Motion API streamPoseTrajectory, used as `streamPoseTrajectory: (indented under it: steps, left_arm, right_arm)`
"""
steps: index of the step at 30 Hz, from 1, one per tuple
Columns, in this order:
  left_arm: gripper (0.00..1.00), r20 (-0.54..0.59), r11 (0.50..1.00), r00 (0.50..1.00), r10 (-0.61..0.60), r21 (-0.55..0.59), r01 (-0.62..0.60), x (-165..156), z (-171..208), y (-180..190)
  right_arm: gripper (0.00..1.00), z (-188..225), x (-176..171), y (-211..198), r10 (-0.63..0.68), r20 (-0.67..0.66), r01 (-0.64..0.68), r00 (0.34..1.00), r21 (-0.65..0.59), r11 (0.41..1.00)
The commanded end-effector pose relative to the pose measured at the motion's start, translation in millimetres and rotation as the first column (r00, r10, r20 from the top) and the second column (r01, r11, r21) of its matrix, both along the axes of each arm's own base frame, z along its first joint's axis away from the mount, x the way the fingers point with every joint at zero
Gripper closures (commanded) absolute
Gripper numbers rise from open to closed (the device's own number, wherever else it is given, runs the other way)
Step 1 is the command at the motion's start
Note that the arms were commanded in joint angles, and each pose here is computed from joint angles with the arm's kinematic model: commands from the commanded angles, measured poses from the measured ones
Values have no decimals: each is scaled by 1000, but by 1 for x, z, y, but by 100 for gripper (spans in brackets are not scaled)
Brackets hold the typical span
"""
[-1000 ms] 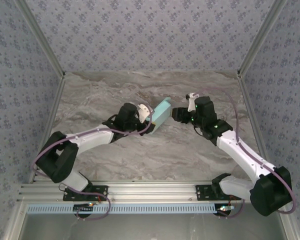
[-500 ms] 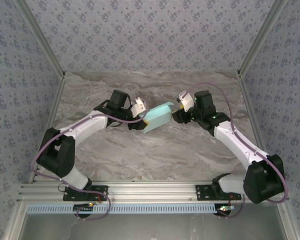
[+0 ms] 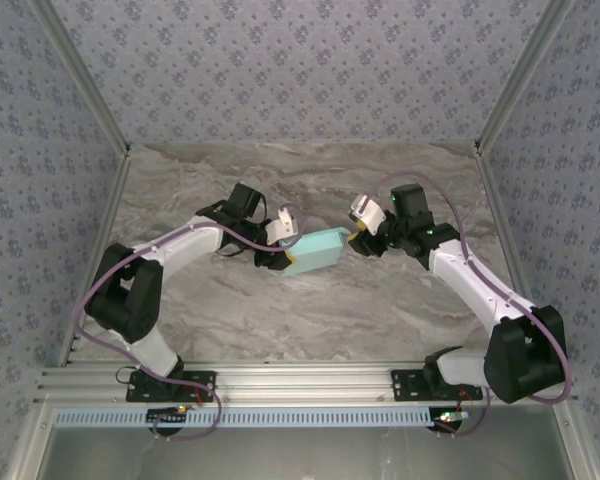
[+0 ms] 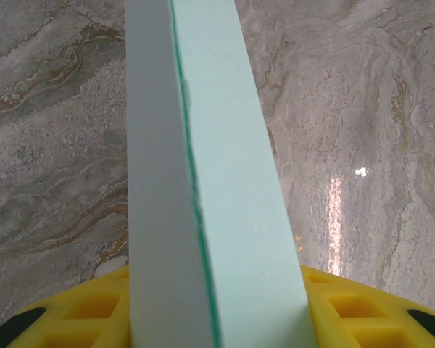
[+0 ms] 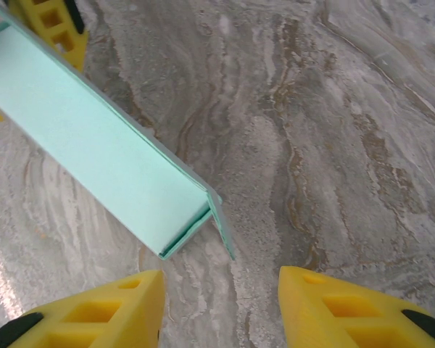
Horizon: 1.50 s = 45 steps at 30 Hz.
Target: Fold the paper box
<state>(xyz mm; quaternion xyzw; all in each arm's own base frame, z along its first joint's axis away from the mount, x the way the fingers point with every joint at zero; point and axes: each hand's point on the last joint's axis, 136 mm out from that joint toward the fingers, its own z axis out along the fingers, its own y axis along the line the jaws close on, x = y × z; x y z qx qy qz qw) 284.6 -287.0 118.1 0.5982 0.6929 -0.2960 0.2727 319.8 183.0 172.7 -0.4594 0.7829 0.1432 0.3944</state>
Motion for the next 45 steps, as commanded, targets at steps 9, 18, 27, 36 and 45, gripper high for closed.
streamPoseTrajectory:
  steps: [9,18,27,36,45]
  left_arm:
    - [67,20,996,998,-65,-53,66,-4,13,-10]
    - [67,9,997,998,-59,-43,59,-3,11,-11]
    - [68,14,998,998,-54,-39,55,-2,9,-12]
    - [68,12,998,999,-49,-38,49,-1,9,-13]
    - [69,24,1000,1000,-18,-19,19,4,6,-13]
  right_arm:
    - [73,-13,7,10,63,-66,-63,996,-6,998]
    - [80,-7,8,15,75,-66,-75,995,7,997]
    - [89,-14,11,17,54,-91,-54,994,-1,999]
    - [82,-19,15,17,45,-93,-47,995,-15,999]
    - [93,-17,20,16,-40,-114,37,993,-26,999]
